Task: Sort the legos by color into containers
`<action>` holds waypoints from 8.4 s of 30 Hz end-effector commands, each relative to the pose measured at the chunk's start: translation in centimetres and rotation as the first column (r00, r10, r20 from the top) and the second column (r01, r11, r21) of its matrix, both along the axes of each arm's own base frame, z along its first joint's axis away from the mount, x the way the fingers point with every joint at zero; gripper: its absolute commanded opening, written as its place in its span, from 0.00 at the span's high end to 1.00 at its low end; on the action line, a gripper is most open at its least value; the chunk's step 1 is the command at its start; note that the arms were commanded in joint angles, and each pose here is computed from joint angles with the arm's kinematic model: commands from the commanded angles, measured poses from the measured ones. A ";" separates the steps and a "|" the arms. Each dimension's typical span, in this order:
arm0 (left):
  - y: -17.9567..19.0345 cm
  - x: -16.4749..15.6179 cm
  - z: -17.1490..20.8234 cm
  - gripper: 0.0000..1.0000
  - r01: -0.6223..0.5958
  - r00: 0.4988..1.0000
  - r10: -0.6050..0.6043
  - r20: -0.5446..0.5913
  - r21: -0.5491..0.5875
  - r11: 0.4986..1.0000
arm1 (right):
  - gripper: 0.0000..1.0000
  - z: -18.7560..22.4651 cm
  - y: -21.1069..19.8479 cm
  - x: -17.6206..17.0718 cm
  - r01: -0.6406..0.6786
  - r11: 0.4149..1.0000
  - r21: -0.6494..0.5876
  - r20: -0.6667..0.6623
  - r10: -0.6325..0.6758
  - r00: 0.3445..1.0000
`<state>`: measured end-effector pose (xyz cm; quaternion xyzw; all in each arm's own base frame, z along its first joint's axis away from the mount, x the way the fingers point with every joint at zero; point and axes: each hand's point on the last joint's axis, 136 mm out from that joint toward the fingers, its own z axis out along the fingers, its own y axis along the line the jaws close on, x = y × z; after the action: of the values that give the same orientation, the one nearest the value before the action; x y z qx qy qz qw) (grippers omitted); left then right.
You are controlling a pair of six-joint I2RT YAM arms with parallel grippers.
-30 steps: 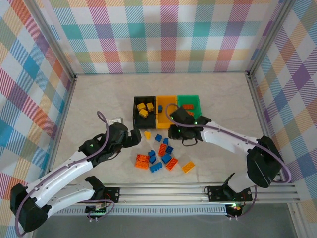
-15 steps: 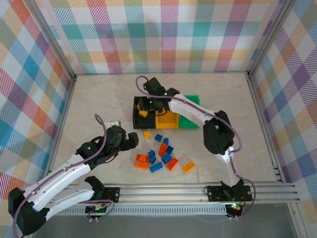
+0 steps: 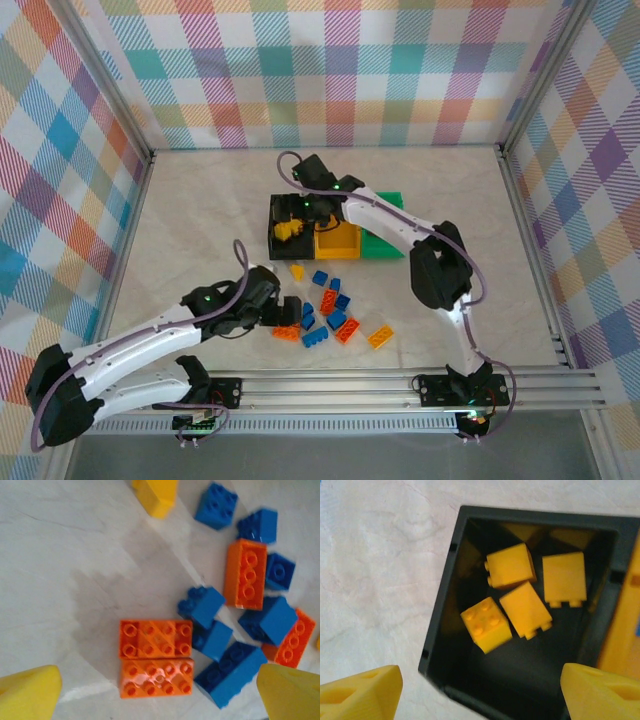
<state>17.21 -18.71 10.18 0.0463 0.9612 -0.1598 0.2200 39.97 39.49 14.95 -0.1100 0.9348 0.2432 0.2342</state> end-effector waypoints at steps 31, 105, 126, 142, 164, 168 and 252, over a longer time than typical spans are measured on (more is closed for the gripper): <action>5.2 0.3 -3.5 0.09 -0.175 0.984 0.180 0.000 0.219 0.960 | 0.15 5.3 -8.2 -3.5 0.121 0.985 0.122 0.084 -0.132 0.988; -23.5 25.7 13.8 0.05 0.096 0.958 -0.051 0.281 -0.150 0.984 | 0.13 -2.8 -22.8 -15.4 0.349 0.935 0.057 -0.101 -0.342 0.934; 3.6 5.2 7.9 0.00 -0.261 0.924 0.291 0.247 -0.147 0.954 | 0.36 -7.3 -10.4 -12.2 0.124 0.992 0.008 -0.170 -0.120 0.978; 7.5 3.1 6.1 0.00 -0.330 0.896 0.351 0.271 -0.120 0.936 | 0.57 -12.2 -11.4 -13.6 0.162 0.958 -0.235 -0.274 -0.225 0.935; 0.1 2.3 4.3 0.08 0.036 0.990 -0.028 0.138 -0.055 0.998 | 0.72 -1.4 -9.6 -4.4 0.191 0.978 -0.087 -0.017 -0.194 0.981; -1.5 1.4 3.4 0.08 0.114 0.988 -0.110 0.110 -0.033 0.993 | 0.67 -1.4 -9.2 -1.0 0.213 0.971 -0.111 -0.003 -0.215 0.977; -13.3 22.4 13.3 0.00 -0.014 0.957 0.054 0.284 -0.139 0.990 | 0.16 -3.6 -13.9 -14.2 0.077 0.994 0.081 -0.086 -0.070 0.994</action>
<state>41.11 -33.75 17.59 0.0564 0.9297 -0.1734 0.3199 24.98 23.26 10.16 -0.0133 0.9455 0.2600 0.1956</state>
